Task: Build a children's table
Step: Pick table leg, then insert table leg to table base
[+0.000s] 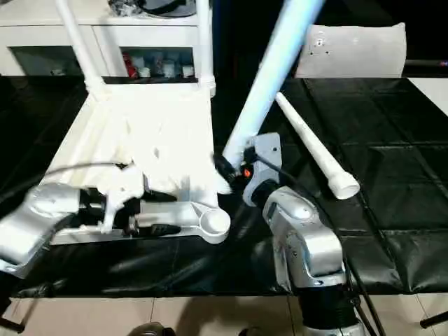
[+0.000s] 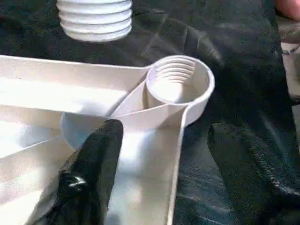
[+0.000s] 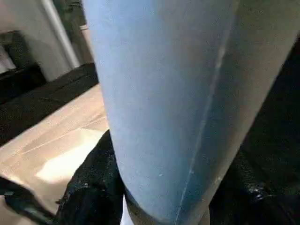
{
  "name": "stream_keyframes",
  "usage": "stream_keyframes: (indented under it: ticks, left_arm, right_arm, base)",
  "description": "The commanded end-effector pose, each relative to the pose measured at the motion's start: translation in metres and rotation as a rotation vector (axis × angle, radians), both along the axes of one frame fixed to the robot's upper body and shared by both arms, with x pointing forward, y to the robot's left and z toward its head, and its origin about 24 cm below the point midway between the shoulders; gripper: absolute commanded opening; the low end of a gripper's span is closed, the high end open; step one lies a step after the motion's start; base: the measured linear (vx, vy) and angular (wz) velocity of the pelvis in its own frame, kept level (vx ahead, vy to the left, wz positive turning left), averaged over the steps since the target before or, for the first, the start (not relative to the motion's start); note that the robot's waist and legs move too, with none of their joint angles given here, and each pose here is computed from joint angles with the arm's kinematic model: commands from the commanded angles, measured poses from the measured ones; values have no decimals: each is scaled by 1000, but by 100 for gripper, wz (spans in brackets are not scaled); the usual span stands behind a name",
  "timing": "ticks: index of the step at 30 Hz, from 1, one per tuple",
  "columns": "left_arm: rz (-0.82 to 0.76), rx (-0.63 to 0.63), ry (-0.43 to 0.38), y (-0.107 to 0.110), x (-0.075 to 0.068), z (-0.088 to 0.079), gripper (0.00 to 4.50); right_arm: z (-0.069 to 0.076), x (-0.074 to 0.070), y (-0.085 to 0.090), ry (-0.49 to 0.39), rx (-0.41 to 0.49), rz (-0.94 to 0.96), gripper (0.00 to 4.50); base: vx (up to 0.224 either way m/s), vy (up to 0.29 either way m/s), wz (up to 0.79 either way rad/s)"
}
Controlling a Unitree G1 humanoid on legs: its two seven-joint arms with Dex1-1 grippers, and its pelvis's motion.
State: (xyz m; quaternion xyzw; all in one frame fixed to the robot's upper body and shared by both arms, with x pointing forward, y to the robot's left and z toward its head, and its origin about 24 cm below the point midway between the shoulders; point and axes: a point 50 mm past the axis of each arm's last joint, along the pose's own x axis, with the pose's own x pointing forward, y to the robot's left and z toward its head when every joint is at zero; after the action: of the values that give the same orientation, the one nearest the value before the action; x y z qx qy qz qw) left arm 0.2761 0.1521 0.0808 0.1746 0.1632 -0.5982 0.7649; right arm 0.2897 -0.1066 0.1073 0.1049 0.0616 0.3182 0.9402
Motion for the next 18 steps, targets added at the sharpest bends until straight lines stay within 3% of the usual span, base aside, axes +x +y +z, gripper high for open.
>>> stream_keyframes:
  ticks: [1,6,9,11,13,18]
  left_arm:
    - [-22,8,7,0,1,-3,277]
    - [-29,76,-5,5,5,-13,256]
    - [-32,66,5,6,5,-16,218]
    - [-35,87,0,8,8,-17,216]
    - [-28,88,-3,8,10,-17,175]
    - [-49,88,3,6,13,-19,141]
  right_arm:
    - [3,-5,1,-3,17,48,189]
    - [5,-10,0,-15,0,118,189]
    - [6,-12,-2,-11,-6,142,189]
    - [6,-12,-2,-9,-9,149,189]
    - [6,-12,-3,-12,-18,153,189]
    - [6,-14,-1,-9,-20,186,189]
  base:
    - [0,0,0]
    - [0,0,0]
    - [0,0,0]
    - [0,0,0]
    - [0,0,0]
    - [0,0,0]
